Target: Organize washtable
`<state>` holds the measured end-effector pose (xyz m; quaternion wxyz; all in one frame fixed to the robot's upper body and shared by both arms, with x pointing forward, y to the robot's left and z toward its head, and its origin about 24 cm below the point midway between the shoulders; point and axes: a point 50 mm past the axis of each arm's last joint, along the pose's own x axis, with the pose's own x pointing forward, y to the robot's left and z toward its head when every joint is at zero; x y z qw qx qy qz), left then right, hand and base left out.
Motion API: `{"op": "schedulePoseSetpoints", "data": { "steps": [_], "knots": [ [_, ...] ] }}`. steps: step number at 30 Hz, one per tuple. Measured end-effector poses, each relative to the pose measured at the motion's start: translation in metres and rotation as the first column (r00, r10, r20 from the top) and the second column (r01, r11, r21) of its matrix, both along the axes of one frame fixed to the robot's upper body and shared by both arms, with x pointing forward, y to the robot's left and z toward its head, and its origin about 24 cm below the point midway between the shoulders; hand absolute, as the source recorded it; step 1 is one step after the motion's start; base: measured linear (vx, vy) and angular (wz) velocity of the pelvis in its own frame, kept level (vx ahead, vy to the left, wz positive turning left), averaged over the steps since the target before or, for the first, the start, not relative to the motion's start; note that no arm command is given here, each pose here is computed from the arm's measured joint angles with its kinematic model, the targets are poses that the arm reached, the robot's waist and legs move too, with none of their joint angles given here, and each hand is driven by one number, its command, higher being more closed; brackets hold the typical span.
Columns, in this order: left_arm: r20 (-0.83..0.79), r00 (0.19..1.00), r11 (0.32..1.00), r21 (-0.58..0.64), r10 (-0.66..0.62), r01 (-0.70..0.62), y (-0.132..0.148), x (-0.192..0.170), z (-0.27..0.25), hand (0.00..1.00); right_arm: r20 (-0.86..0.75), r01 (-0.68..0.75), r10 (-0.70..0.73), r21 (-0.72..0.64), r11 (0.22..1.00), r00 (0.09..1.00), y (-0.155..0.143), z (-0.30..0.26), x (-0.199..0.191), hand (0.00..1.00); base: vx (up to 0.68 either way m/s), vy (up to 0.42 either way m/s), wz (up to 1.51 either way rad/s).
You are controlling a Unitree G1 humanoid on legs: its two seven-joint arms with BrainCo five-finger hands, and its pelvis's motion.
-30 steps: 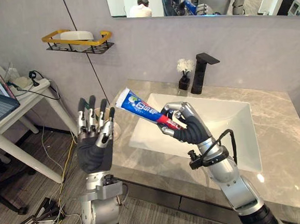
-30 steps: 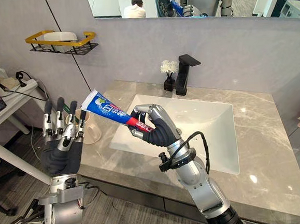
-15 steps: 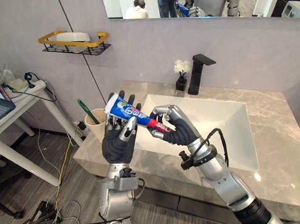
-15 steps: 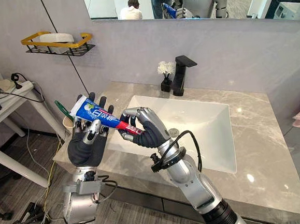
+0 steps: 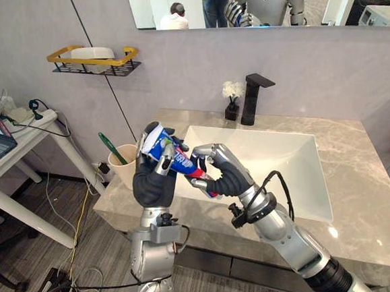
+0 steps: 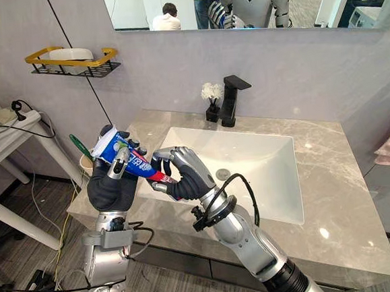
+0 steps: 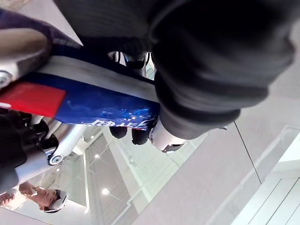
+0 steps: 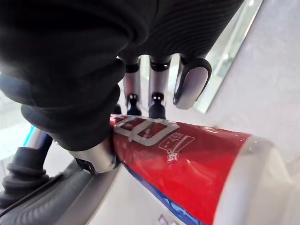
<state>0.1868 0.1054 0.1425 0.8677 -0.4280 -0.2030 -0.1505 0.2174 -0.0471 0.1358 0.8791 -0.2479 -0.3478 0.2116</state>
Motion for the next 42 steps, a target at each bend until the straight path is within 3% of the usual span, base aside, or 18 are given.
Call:
{"op": "schedulePoseSetpoints", "data": {
  "steps": [2,3,14,22,25,27,30,33,42],
  "knots": [
    [-0.009,1.000,1.000,0.001,0.001,-0.001,0.000,0.000,-0.001,1.00,-0.001,-0.003,0.003,-0.002,1.000,1.000,0.000,0.000,0.000,1.00,0.00,0.000,0.00],
    [-0.014,1.000,1.000,0.002,0.001,-0.001,-0.001,0.000,-0.001,1.00,-0.001,-0.002,0.002,-0.002,1.000,1.000,0.000,0.000,0.000,0.00,0.00,0.000,0.00],
    [0.006,1.000,1.000,0.010,-0.004,0.004,-0.003,0.003,0.004,1.00,0.022,0.047,-0.048,0.045,0.998,0.999,-0.006,0.007,0.005,0.00,0.00,0.000,-0.01],
    [0.123,0.992,0.998,0.063,-0.022,0.015,-0.016,0.016,0.026,1.00,0.017,0.279,-0.300,0.319,0.906,0.954,-0.070,0.033,0.020,0.00,-0.01,0.008,-0.09],
    [0.129,0.990,0.996,0.051,0.061,-0.068,-0.002,0.021,0.028,1.00,-0.061,0.451,-0.483,0.477,0.754,0.873,-0.119,0.035,0.022,0.00,0.00,0.002,-0.03],
    [0.133,0.980,0.986,0.046,0.151,-0.158,0.014,0.023,0.030,1.00,-0.142,0.591,-0.642,0.574,0.566,0.753,-0.168,0.030,0.013,0.00,0.00,0.005,-0.07],
    [0.151,0.961,0.968,0.059,0.233,-0.244,0.026,0.024,0.033,1.00,-0.206,0.641,-0.691,0.614,0.460,0.693,-0.192,0.022,0.002,0.00,0.00,0.006,-0.09],
    [0.186,0.948,0.955,0.103,0.257,-0.279,0.024,0.023,0.035,1.00,-0.228,0.693,-0.748,0.604,0.394,0.623,-0.208,0.016,-0.008,0.00,0.00,0.002,-0.07],
    [0.242,0.917,0.925,0.134,0.318,-0.356,0.028,0.027,0.045,1.00,-0.391,0.884,-0.894,0.467,0.014,0.221,-0.273,-0.022,-0.049,0.00,0.00,0.000,0.00]
  ]
}}
